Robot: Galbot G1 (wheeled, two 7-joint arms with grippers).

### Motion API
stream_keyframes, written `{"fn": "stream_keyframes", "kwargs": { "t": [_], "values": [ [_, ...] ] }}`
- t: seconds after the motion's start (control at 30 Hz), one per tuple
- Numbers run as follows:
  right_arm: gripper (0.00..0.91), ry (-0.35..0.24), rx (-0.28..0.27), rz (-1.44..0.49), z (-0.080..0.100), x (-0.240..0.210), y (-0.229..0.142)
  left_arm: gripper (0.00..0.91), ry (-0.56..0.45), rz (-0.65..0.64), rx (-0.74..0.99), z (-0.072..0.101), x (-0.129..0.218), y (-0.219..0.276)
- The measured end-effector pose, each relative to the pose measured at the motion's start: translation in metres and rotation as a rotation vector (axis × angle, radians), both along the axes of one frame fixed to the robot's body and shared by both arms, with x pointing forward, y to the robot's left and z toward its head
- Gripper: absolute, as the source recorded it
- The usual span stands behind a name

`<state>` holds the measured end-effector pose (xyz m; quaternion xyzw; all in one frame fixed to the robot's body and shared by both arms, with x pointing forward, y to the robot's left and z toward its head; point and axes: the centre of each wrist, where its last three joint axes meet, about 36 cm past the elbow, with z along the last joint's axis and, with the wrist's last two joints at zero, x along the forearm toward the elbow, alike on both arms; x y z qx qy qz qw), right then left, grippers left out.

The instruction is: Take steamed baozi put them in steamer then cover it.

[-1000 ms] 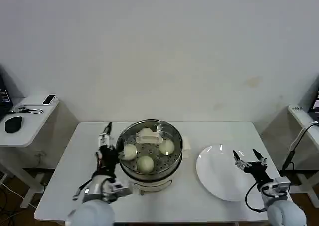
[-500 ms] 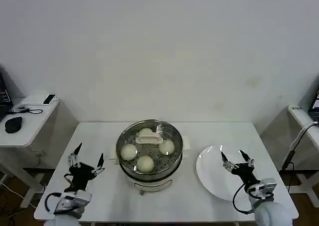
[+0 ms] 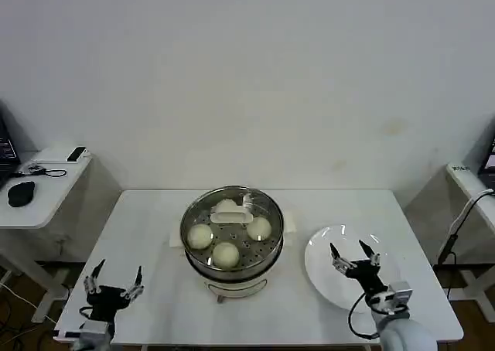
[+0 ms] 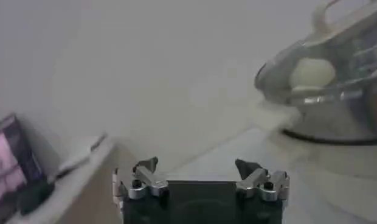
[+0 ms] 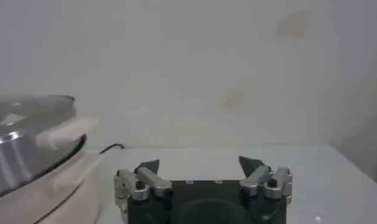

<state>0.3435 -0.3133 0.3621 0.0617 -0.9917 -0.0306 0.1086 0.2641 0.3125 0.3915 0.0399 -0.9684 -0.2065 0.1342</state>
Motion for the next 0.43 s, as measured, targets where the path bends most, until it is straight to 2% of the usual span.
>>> {"fn": "stream_keyframes", "kwargs": {
  "t": [0.43],
  "values": [
    [0.907, 0.006, -0.066, 0.015, 0.002, -0.003, -0.001, 0.907, 0.019, 0.011, -0.104, -0.003, -0.015, -0.001]
  ]
}}
